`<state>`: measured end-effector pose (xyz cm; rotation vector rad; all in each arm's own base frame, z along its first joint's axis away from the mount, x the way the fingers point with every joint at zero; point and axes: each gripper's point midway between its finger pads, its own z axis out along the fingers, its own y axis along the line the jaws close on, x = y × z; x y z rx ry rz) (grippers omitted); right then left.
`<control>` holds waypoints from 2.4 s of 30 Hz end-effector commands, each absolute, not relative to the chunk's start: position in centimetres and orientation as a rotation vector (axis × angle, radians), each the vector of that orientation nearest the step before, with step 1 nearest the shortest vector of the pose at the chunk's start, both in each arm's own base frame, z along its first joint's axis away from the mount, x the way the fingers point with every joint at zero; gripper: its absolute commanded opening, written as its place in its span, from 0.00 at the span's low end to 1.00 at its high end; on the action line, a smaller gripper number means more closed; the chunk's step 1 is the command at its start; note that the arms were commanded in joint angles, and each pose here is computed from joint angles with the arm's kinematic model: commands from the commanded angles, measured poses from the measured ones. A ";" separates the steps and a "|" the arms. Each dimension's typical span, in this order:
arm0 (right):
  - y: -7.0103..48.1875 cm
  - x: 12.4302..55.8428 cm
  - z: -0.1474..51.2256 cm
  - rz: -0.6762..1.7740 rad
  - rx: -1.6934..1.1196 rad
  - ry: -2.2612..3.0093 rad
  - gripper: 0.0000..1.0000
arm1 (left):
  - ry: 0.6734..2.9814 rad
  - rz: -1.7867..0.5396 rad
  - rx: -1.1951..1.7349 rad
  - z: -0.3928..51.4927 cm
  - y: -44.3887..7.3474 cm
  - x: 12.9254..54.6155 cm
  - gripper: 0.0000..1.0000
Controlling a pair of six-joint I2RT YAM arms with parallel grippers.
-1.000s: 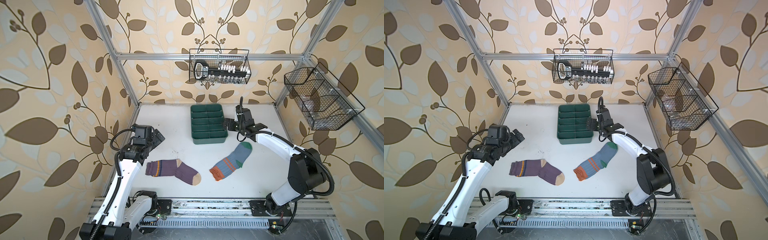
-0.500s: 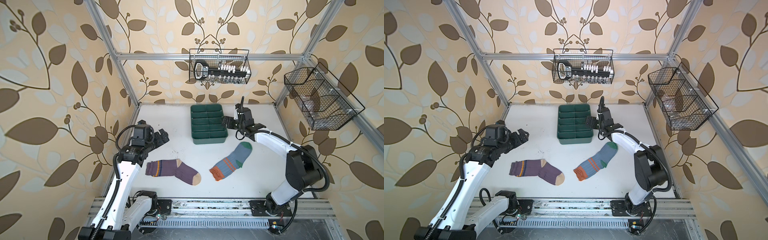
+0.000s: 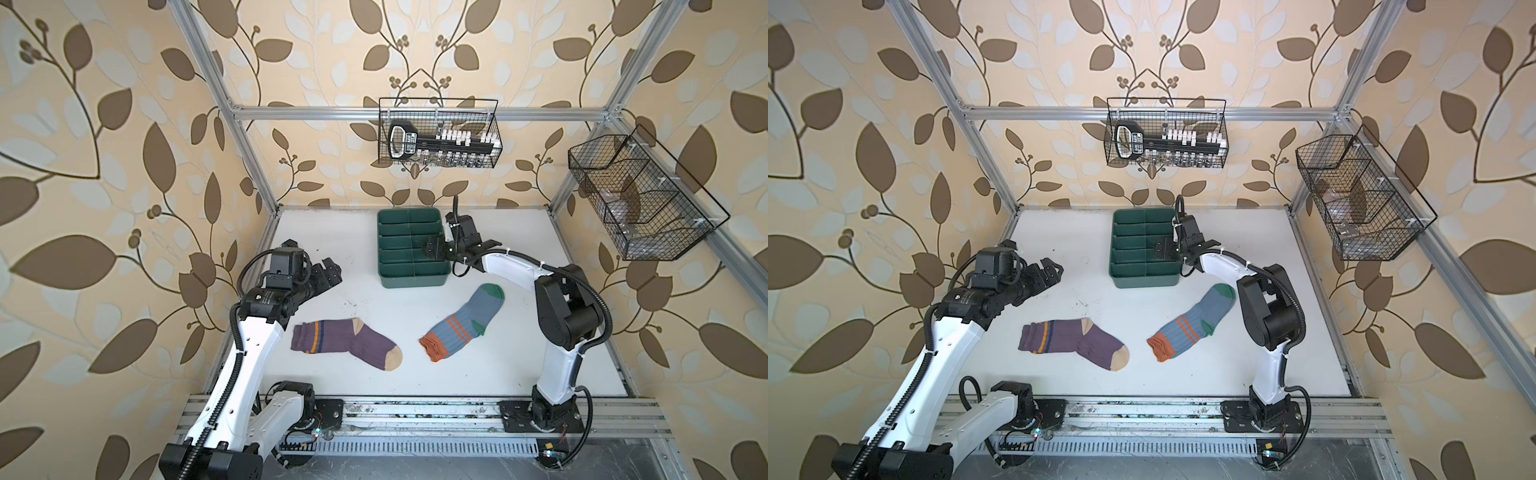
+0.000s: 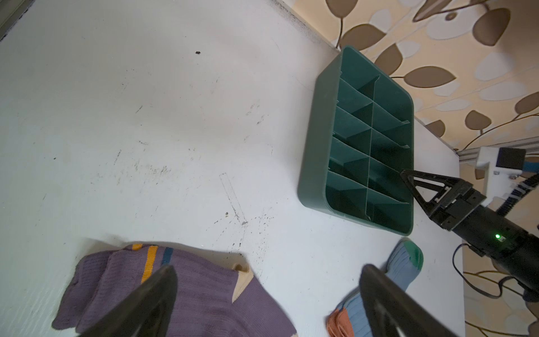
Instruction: Roll the socks
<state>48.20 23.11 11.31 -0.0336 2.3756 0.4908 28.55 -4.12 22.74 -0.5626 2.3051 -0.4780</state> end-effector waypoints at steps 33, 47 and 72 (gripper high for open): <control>12.6 37.8 20.4 0.477 0.186 2.358 1.00 | 2.283 -0.530 -0.123 27.7 -11.2 28.1 0.99; 3.6 29.7 7.1 0.470 0.597 2.501 1.00 | 2.402 -0.511 0.169 24.9 -17.6 27.0 0.99; 21.5 44.3 2.7 0.382 0.041 2.748 0.99 | 2.388 -0.345 0.106 25.6 -14.8 27.1 0.99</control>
